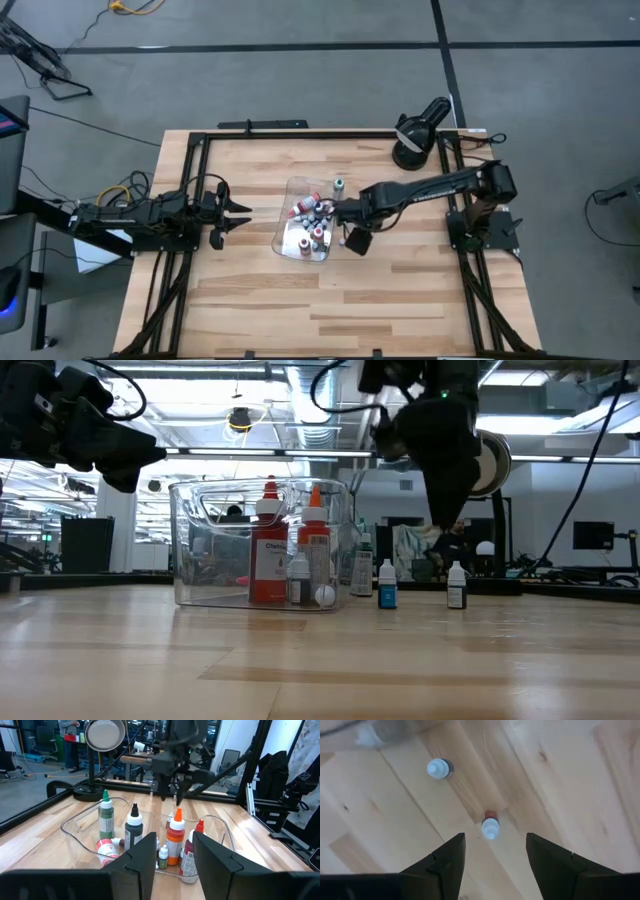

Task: Pick & Place food coloring
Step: Put the small red food coloring bottle into the transparent bin

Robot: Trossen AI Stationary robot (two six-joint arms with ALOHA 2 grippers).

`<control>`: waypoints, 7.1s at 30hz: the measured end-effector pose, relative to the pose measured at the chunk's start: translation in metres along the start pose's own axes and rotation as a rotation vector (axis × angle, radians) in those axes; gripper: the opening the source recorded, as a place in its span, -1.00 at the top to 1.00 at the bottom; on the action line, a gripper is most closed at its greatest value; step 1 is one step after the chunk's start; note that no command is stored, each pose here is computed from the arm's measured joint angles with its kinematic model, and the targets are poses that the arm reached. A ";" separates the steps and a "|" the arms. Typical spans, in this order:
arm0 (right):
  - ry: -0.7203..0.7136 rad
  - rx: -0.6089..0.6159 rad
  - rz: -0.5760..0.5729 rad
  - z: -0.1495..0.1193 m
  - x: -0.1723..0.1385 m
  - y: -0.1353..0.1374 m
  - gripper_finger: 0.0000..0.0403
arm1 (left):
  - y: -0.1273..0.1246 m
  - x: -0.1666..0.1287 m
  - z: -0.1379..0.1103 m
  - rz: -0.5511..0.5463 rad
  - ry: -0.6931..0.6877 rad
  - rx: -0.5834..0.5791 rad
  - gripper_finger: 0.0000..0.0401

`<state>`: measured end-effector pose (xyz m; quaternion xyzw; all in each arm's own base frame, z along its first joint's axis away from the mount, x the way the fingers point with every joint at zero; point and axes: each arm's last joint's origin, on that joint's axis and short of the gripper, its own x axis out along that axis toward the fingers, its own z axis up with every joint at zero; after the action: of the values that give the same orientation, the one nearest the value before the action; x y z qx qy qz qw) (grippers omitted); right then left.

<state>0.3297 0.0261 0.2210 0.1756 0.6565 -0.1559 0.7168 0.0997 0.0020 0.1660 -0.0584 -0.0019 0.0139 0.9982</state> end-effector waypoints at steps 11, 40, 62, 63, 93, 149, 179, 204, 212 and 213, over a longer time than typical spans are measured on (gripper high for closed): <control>0.058 0.064 -0.036 0.006 0.031 0.008 -0.02 | 0.000 0.000 0.000 0.000 0.000 0.000 0.41; 0.070 0.137 0.012 -0.005 0.062 0.002 0.76 | 0.000 0.000 0.000 0.001 0.000 0.000 0.41; 0.074 -0.128 0.420 0.007 0.038 -0.006 0.76 | 0.000 0.000 0.000 0.001 -0.001 0.000 0.41; 0.049 -0.130 0.451 0.010 0.033 -0.008 0.76 | 0.000 0.000 0.000 0.000 0.000 0.000 0.41; -0.741 -0.299 0.705 0.087 -0.074 -0.012 0.76 | 0.000 0.000 0.000 0.001 0.000 0.000 0.41; -0.107 -0.538 0.032 0.113 -0.017 0.013 0.76 | 0.000 0.000 0.000 0.001 -0.001 0.000 0.41; 0.004 -0.404 0.057 0.101 -0.016 0.016 0.76 | 0.000 0.000 0.000 0.001 -0.001 0.000 0.41; 0.017 -0.436 0.096 0.104 0.012 0.038 0.76 | 0.000 0.000 0.000 0.001 0.000 0.000 0.41; 0.033 -0.438 0.092 0.103 0.012 0.036 0.62 | 0.000 0.000 0.000 0.001 0.000 0.000 0.41; 0.033 -0.438 0.092 0.103 0.012 0.036 0.58 | 0.000 0.000 0.000 0.001 0.000 0.000 0.41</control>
<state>0.4385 0.0107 0.2187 0.0482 0.6778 0.0261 0.7332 0.0997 0.0021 0.1660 -0.0582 -0.0019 0.0142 0.9982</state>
